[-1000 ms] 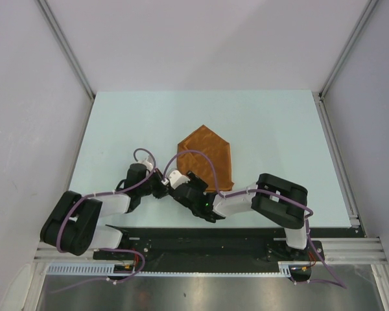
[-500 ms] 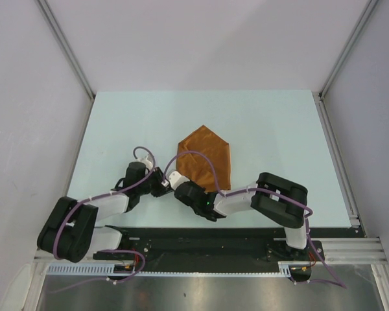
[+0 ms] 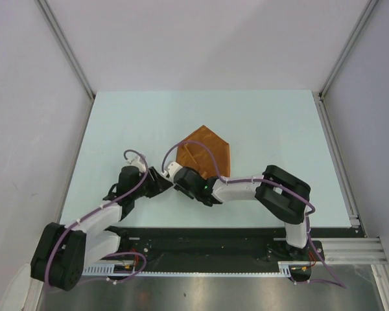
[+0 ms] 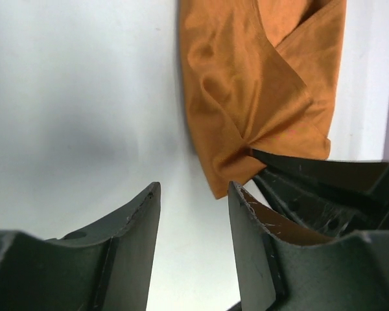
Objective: Fold the napkin, place the utensils inside, and roll it up
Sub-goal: Roll the napkin with the utensil
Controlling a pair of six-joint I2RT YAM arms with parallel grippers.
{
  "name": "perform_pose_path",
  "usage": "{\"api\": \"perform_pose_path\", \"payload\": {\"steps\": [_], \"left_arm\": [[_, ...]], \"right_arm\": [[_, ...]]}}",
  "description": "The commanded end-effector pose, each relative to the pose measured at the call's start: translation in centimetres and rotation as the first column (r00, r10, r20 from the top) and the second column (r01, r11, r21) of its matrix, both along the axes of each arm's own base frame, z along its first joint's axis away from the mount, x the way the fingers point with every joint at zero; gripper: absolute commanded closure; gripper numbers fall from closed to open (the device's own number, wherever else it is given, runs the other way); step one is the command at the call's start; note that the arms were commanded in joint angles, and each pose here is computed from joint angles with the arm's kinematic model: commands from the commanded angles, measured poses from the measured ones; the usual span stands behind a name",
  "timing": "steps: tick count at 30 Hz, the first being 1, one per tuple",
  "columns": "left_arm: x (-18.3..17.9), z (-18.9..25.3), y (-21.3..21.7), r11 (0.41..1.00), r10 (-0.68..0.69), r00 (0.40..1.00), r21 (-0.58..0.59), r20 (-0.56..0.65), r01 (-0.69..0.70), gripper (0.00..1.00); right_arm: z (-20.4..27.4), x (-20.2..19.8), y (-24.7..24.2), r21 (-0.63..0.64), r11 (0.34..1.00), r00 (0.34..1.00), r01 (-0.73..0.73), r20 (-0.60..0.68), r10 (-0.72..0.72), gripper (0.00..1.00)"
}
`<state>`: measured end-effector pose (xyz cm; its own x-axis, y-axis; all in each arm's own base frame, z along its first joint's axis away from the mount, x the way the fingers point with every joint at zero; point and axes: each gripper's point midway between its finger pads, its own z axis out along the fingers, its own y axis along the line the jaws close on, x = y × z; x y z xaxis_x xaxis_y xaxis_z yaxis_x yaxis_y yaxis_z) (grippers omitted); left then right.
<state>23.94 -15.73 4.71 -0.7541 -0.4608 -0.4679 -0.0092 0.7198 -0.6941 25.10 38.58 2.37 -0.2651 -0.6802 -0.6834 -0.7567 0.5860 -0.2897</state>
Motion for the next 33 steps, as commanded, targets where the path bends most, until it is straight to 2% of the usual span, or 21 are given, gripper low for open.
{"api": "perform_pose_path", "payload": {"steps": [1,8,14,23,33], "left_arm": [[0.3,-0.4,2.2,0.991,0.026,0.997,0.128,0.067,-0.034,0.49],[-0.1,0.6,1.7,0.982,-0.065,0.982,0.185,0.176,0.032,0.47],[-0.6,2.2,-1.0,0.96,-0.212,0.938,0.236,0.274,0.148,0.33],[-0.7,2.4,-2.3,0.936,-0.3,0.89,0.286,0.344,0.205,0.28],[-1.8,1.8,-3.9,0.909,-0.389,0.851,0.297,0.353,0.292,0.28]], "right_arm": [[-0.8,-3.2,-0.2,0.015,0.997,0.959,-0.081,-0.27,0.083,0.96],[0.9,-4.9,0.5,0.106,0.986,0.845,-0.128,-0.509,0.164,1.0],[2.0,-5.9,1.4,0.214,0.968,0.71,-0.131,-0.661,0.242,1.0],[-0.1,-5.2,0.8,0.21,0.974,0.603,-0.078,-0.768,0.214,1.0],[-1.1,-4.4,0.2,0.225,0.974,0.536,-0.014,-0.821,0.197,1.0]]}}
